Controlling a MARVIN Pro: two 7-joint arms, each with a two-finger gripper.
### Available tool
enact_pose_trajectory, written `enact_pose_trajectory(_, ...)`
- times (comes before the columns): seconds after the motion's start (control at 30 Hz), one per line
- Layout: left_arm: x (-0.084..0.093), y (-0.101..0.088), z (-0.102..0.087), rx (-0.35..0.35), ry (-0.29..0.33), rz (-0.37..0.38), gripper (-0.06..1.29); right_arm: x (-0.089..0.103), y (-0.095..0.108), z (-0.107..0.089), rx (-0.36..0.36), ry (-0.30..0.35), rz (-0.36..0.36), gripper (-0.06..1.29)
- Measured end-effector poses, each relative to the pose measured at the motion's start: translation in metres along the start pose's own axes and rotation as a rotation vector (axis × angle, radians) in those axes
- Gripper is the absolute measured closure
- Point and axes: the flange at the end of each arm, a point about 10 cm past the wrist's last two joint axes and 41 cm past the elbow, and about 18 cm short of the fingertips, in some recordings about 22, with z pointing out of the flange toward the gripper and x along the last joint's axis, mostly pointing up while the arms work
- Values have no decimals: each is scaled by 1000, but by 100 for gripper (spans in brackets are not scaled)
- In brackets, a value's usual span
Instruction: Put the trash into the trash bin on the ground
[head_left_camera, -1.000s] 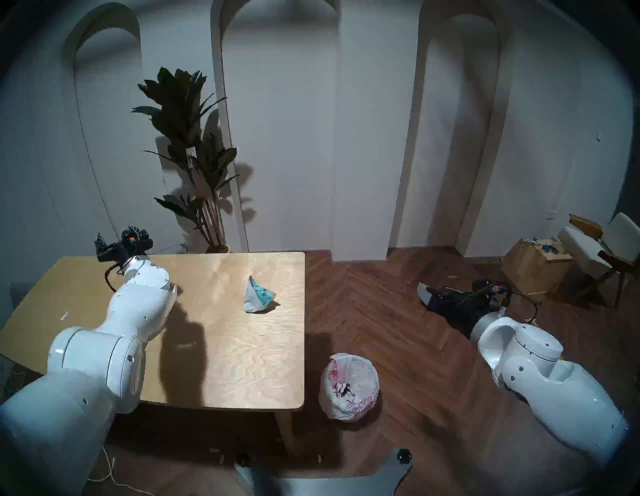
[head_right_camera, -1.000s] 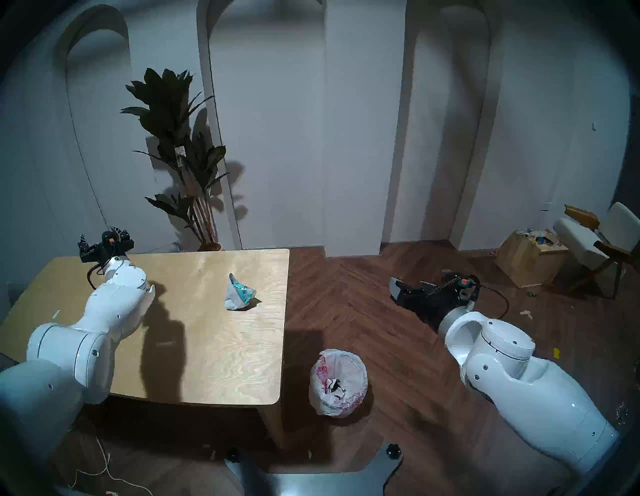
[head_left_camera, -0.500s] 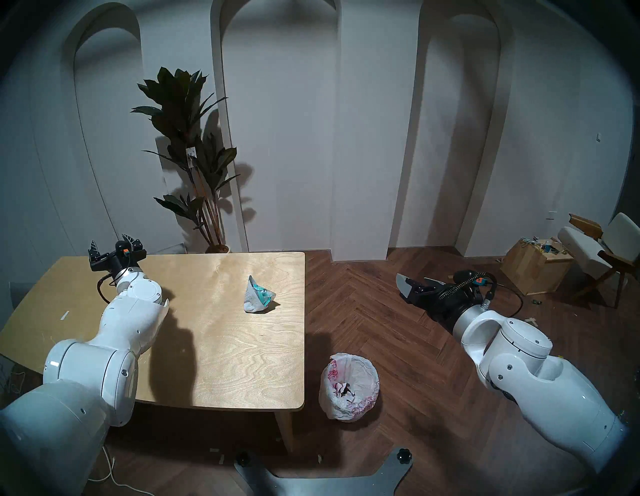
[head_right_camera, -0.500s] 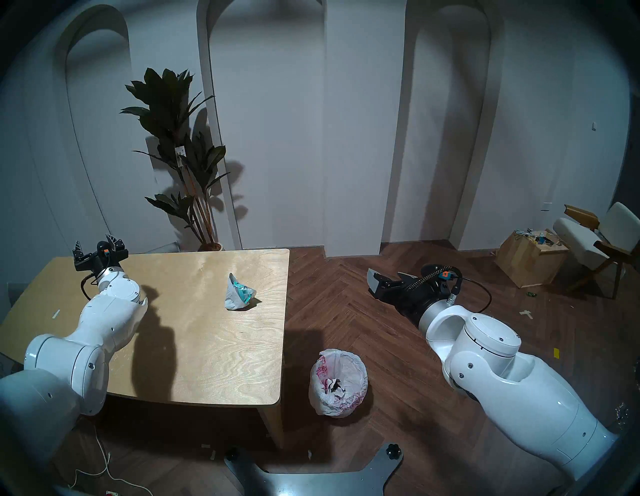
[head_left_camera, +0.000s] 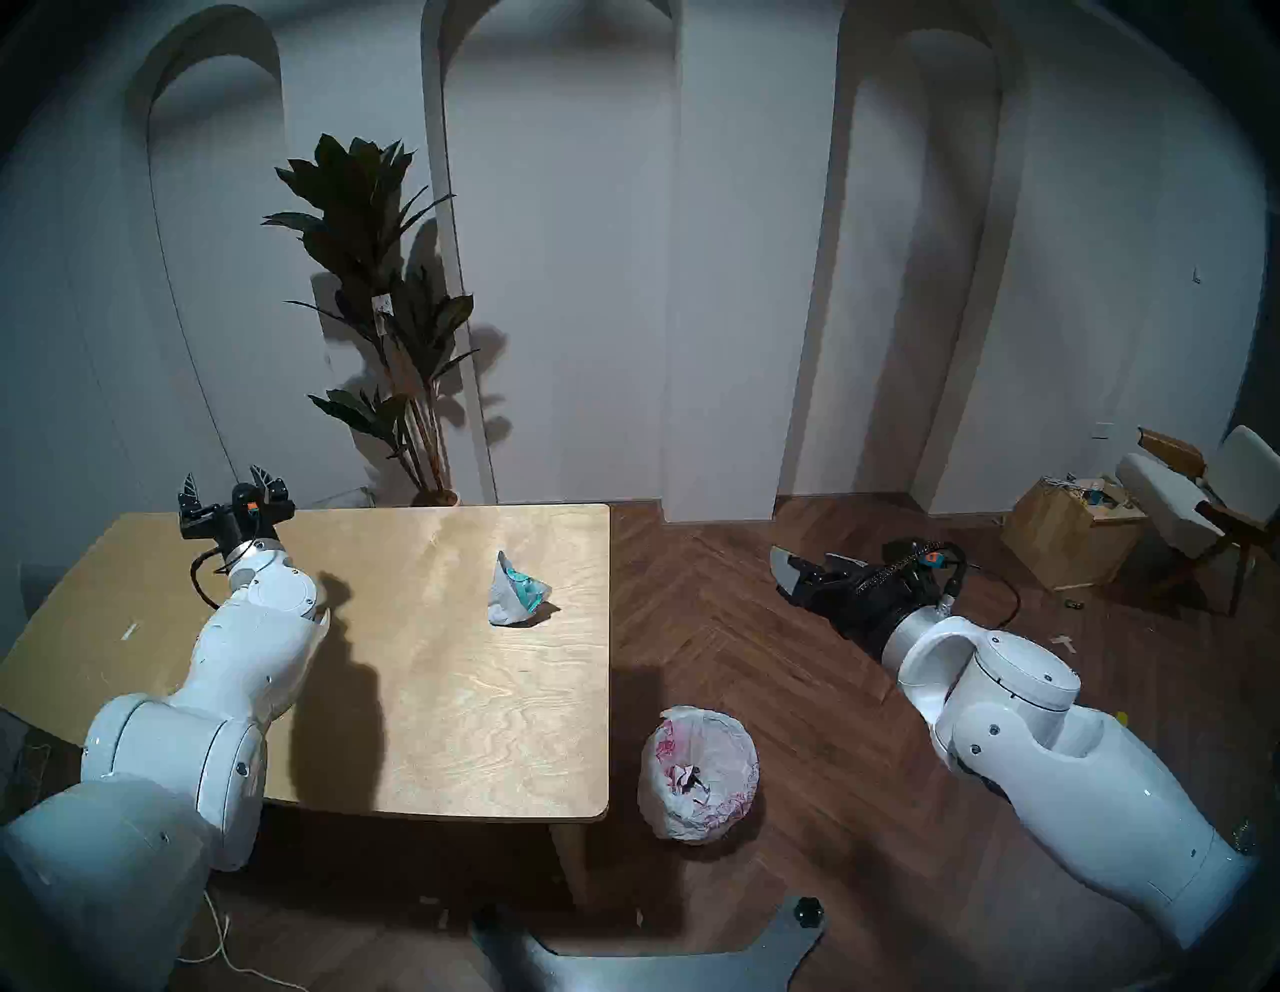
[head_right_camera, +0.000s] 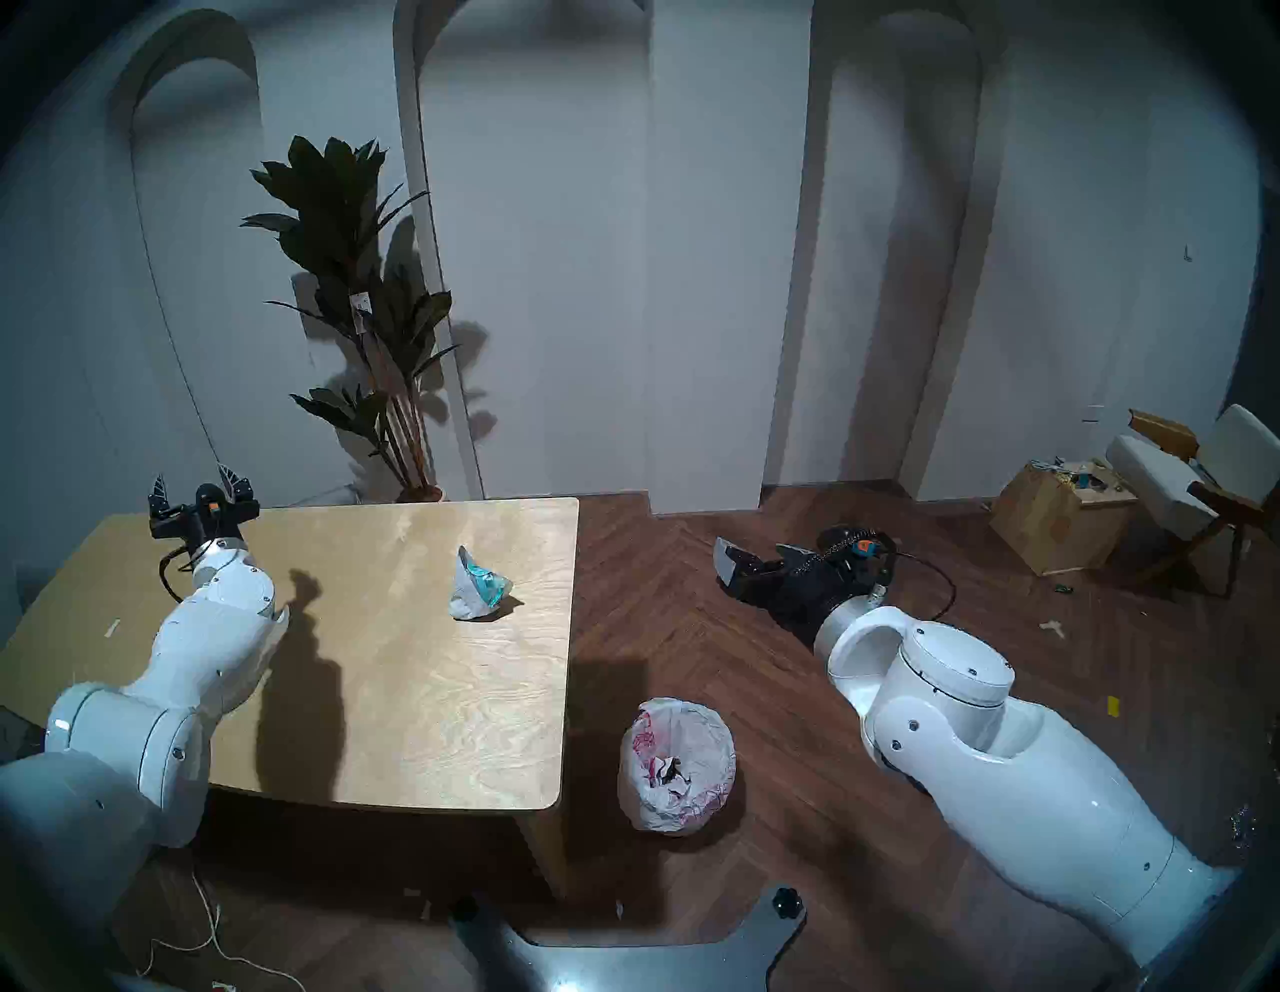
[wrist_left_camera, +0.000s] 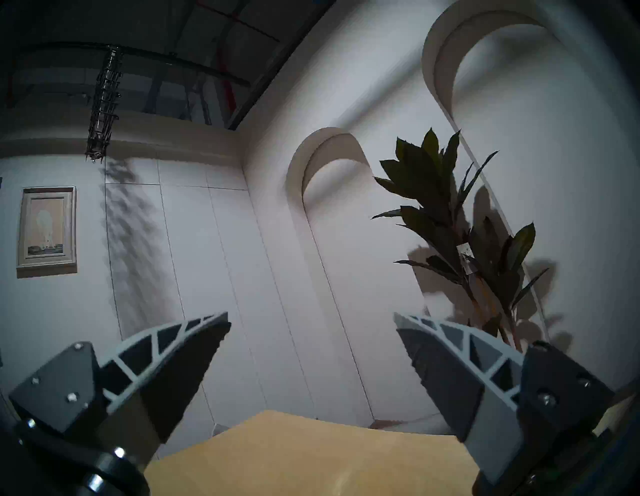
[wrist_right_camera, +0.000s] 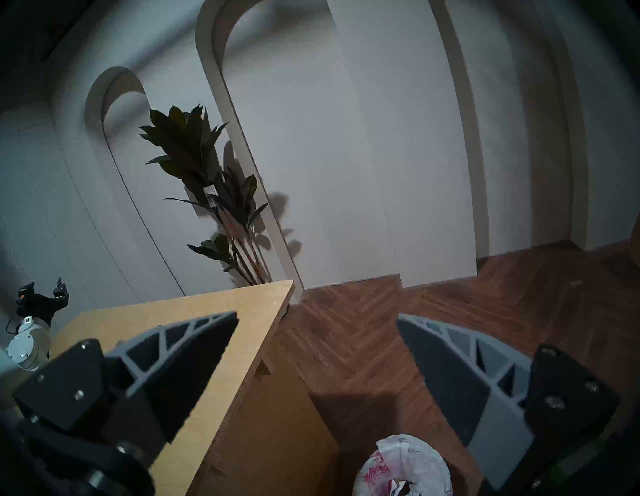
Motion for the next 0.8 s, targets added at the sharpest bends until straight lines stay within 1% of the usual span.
enact_pose_trajectory(0.23, -8, 2, -10, -48, 9, 22, -2, -3, -10, 8, 13, -6, 3, 0)
enact_pose_trajectory(0.47, -17, -3, -16, -87, 17, 49, -2, -9, -24, 17, 37, -17, 10, 0)
enact_pose_trajectory(0.6, -17, -7, -15, -96, 29, 58, -2, -11, -31, 22, 47, -22, 14, 0)
enact_pose_trajectory(0.8, -9, -14, -5, -100, 64, 61, -2, -14, -41, 31, 56, -27, 18, 0)
